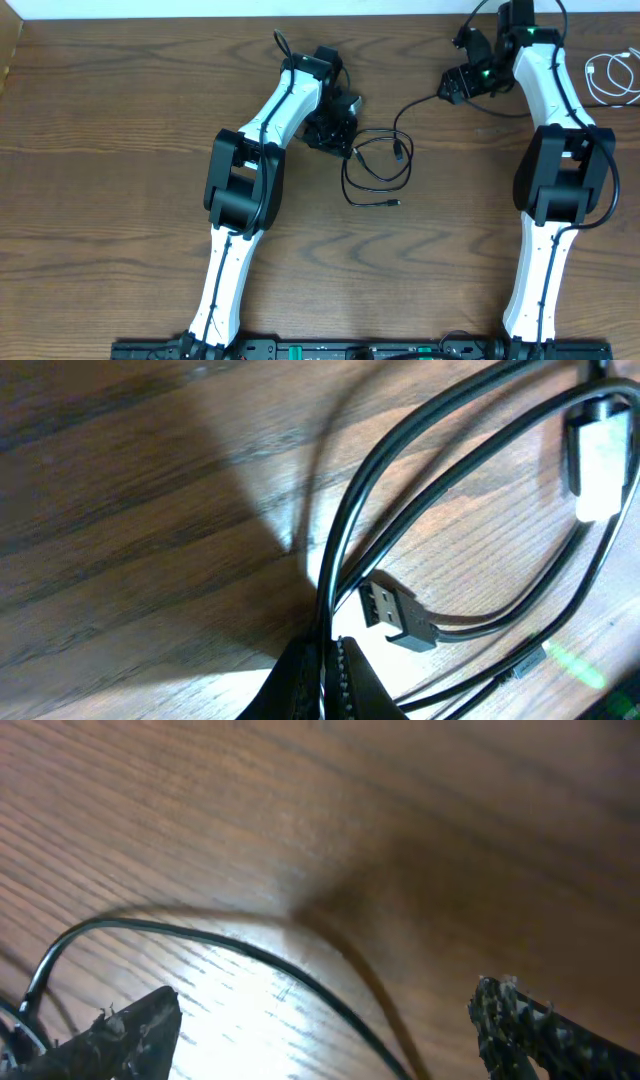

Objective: Untangle cables
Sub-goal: 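Bring the right gripper to the black cables near the left gripper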

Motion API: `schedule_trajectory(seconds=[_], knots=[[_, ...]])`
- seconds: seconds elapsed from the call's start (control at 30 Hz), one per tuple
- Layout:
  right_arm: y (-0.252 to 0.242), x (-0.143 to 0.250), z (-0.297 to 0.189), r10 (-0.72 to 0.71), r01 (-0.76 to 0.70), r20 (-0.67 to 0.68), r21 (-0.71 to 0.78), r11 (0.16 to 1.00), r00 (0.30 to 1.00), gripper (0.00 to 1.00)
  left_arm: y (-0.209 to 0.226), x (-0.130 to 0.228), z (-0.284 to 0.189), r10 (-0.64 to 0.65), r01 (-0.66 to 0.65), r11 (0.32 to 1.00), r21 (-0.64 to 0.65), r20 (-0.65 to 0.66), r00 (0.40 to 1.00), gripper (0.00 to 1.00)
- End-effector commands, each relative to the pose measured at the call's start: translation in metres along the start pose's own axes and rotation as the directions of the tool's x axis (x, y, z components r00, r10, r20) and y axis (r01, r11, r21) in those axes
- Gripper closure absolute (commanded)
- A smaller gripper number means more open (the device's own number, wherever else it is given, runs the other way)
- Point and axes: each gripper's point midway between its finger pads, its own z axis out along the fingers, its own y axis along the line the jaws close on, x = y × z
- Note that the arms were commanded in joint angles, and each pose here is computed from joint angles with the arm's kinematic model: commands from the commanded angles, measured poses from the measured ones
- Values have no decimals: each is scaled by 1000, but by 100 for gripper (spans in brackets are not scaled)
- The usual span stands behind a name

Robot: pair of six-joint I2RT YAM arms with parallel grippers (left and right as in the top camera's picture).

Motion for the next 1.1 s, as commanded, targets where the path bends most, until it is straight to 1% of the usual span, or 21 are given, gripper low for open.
schedule_trajectory(seconds=[0.0,0.2,0.33,0.57,0.7,0.93,1.07], knots=[[0,-6,-2,-112,112,18,9,994,994,12,-1,15,29,91,-85,993,76,-77,993,93],[-2,-1,5,-172,172,4,5,985,985,22,-6,15,28,109,-101,989,108,-72,992,92],[-3,4,14,-180,180,-11,-6,984,984,24,-11,16,27,129,-118,983,142,-67,989,93],[-1,16,33,-187,185,-44,-34,982,981,31,-19,14,13,135,-123,950,287,-22,991,93],[1,20,36,-191,188,-54,-48,981,980,32,-17,13,3,126,-120,932,342,4,992,93],[12,25,38,-229,223,-67,-85,971,971,37,-16,13,1,119,-114,928,354,7,993,93],[16,28,38,-232,224,-73,-108,969,970,36,-16,13,1,118,-113,928,354,7,993,92]])
